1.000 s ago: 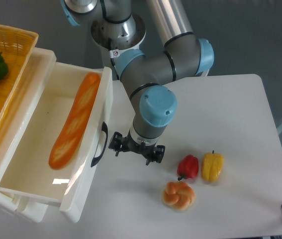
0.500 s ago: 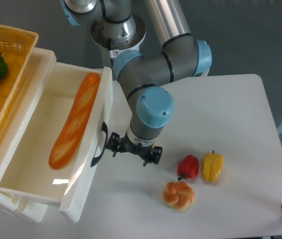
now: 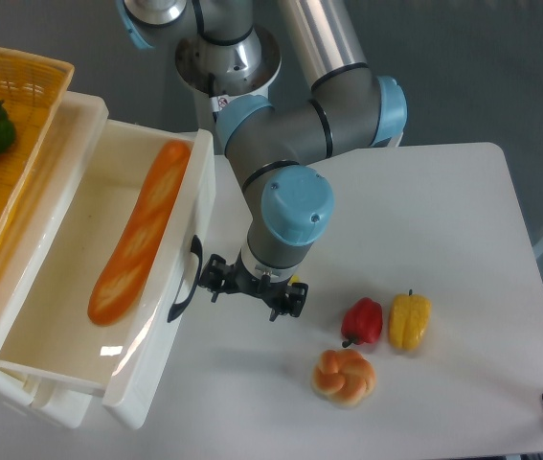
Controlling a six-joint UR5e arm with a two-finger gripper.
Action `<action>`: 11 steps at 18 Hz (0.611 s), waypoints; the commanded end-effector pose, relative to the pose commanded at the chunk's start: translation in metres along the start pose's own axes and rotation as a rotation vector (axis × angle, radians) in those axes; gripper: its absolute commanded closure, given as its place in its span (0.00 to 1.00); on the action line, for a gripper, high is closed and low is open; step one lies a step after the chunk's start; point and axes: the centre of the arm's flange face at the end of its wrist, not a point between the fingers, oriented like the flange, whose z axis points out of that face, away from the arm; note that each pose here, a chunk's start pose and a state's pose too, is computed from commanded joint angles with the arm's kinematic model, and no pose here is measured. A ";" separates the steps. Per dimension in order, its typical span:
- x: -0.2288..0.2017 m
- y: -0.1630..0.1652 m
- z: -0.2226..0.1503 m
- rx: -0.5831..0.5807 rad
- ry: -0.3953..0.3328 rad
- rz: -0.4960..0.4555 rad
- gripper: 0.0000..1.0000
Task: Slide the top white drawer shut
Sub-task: 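Push the drawer front with the gripper into the cabinet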
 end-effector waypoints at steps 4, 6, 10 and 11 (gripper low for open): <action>0.010 -0.003 0.000 0.005 0.010 0.014 0.00; 0.016 -0.005 0.001 0.006 0.013 0.018 0.00; 0.032 -0.010 0.004 0.004 0.018 0.043 0.00; 0.037 -0.012 0.005 0.003 0.019 0.050 0.00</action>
